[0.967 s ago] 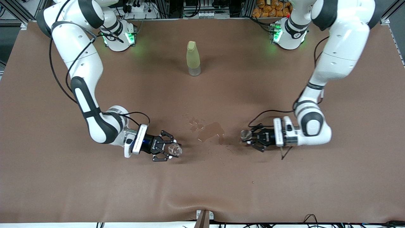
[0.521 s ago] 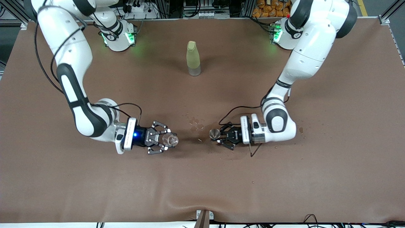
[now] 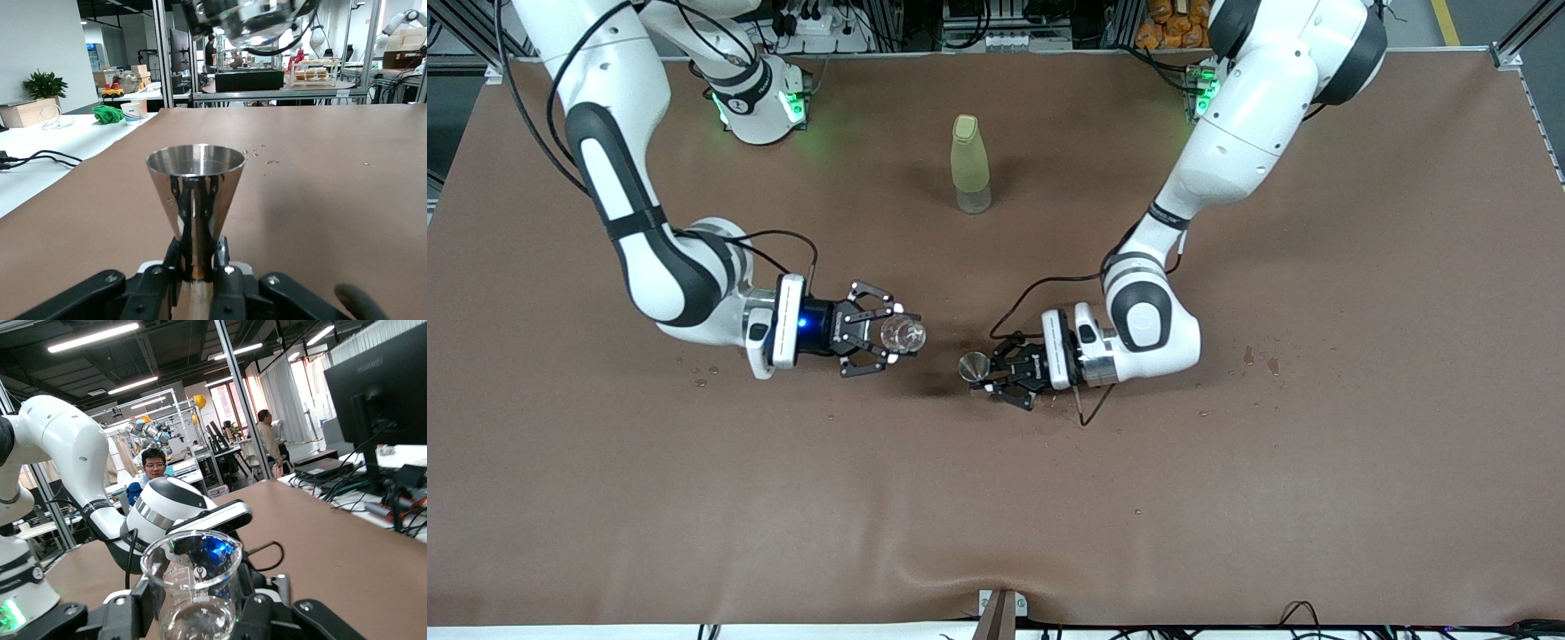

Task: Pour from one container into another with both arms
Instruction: 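Raise the beaker above the jigger with the right gripper, then tilt the beaker with the right gripper, pouring liquid into the jigger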

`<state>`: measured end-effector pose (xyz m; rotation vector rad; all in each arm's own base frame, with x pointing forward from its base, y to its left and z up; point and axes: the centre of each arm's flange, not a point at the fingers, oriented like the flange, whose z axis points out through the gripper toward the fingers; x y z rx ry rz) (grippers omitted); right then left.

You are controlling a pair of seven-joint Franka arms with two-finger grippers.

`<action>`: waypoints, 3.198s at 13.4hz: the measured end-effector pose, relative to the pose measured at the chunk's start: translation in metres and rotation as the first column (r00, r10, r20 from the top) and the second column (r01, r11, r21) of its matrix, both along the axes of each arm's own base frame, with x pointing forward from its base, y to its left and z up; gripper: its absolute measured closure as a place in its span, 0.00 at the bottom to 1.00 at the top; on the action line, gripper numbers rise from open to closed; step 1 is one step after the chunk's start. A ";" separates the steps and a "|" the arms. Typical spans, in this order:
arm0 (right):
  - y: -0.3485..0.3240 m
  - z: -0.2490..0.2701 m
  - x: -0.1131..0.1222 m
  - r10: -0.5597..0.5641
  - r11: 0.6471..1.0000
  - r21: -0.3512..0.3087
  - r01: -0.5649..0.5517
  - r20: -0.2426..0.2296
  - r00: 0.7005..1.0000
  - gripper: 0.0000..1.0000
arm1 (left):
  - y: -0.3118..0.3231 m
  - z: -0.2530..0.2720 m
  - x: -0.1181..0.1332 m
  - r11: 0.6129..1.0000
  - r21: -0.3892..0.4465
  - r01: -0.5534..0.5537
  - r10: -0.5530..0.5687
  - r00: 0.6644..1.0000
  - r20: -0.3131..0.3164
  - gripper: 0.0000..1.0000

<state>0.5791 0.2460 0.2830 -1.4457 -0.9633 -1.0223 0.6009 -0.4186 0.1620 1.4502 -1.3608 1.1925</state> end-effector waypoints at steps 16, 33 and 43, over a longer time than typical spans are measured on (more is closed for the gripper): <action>0.028 -0.014 -0.022 -0.009 1.000 -0.013 0.006 -0.231 0.973 0.50 | -0.023 -0.007 -0.010 1.000 0.006 -0.016 0.016 1.000 -0.010 0.79; 0.041 -0.031 -0.026 -0.103 0.994 -0.035 0.101 -0.555 0.825 0.50 | -0.025 -0.011 -0.012 1.000 0.000 -0.025 0.025 0.999 -0.022 0.79; 0.039 -0.037 -0.026 -0.125 0.991 -0.047 0.125 -0.662 0.739 0.50 | -0.028 -0.012 -0.014 1.000 -0.001 -0.023 0.023 0.999 -0.024 0.79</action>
